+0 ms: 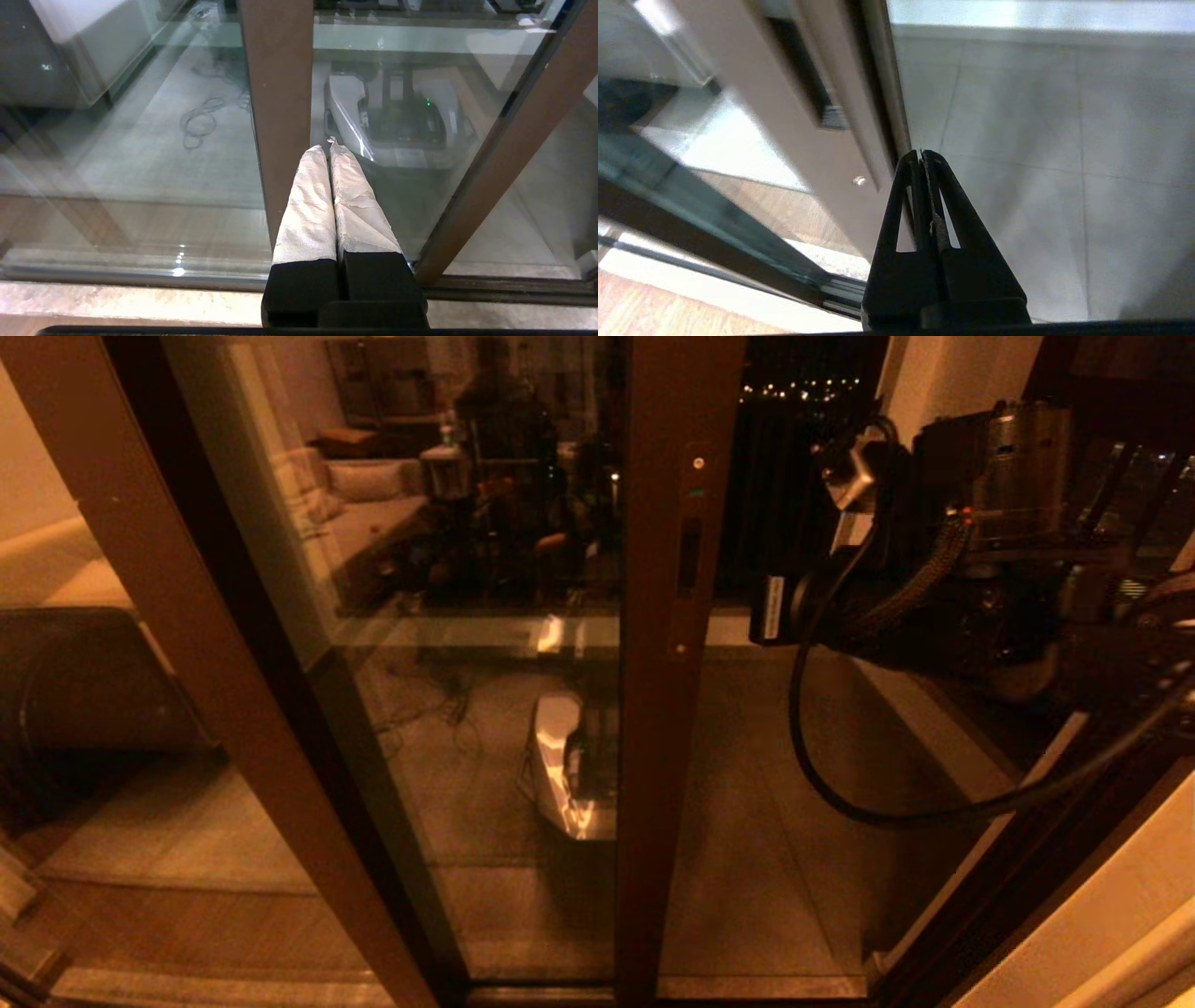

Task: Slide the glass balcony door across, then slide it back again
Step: Open the slid door

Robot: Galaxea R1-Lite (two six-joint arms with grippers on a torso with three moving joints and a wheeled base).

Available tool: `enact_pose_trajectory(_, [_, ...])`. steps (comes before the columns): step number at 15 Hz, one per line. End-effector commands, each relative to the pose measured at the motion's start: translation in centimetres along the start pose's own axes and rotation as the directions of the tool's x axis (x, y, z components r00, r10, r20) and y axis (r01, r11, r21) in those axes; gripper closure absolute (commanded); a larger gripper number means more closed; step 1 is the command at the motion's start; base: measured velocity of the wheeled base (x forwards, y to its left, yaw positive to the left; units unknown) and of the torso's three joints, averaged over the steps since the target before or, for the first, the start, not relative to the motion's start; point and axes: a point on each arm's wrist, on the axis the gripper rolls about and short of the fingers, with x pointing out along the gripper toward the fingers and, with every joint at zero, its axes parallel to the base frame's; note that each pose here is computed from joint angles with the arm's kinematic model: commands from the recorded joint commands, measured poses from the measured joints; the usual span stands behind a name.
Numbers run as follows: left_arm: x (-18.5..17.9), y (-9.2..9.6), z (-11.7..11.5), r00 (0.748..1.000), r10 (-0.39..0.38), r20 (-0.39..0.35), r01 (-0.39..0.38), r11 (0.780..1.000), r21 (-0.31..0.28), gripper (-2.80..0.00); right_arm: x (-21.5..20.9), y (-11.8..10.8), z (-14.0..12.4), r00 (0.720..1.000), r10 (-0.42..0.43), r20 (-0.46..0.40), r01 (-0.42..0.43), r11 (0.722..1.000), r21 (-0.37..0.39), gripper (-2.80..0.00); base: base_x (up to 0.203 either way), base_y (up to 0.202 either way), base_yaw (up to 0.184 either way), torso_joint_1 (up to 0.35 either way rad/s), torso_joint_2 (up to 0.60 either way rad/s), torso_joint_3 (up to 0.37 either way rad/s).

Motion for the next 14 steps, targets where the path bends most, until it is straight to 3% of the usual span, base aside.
enact_pose_trajectory(1, [0.0, 0.0, 0.0, 1.0, 0.0, 0.0, 0.0, 1.0, 0.0, 0.0, -6.1, -1.5, 2.1, 0.997, -0.001, 0.079, 0.0, 1.0, 0.019, 0.0, 0.0, 0.0, 0.0, 0.0, 0.0, 0.0])
enact_pose_trajectory(7, [0.0, 0.0, 0.0, 1.0, 0.0, 0.001, 0.0, 1.0, 0.0, 0.0, -22.8, -6.0, 1.1, 0.988, -0.077, 0.135, 0.08, 0.997, -0.014, 0.0, 0.0, 0.0, 0.0, 0.0, 0.0, 0.0])
enact_pose_trajectory(10, [0.0, 0.0, 0.0, 1.0, 0.0, 0.001, 0.0, 1.0, 0.0, 0.0, -30.0, -8.4, -1.6, 0.978, -0.196, 0.065, 0.2, 0.978, -0.056, 0.0, 0.0, 0.0, 0.0, 0.0, 0.0, 0.0])
enact_pose_trajectory(12, [0.0, 0.0, 0.0, 1.0, 0.0, 0.001, 0.0, 1.0, 0.0, 0.0, -33.0, -8.7, -2.7, 0.925, -0.374, 0.065, 0.379, 0.92, -0.099, 0.0, 0.0, 0.0, 0.0, 0.0, 0.0, 0.0])
enact_pose_trajectory(14, [0.0, 0.0, 0.0, 1.0, 0.0, 0.0, 0.0, 1.0, 0.0, 0.0, -36.2, -8.0, -3.9, 0.856, -0.501, 0.126, 0.516, 0.841, -0.162, 0.0, 0.0, 0.0, 0.0, 0.0, 0.0, 0.0])
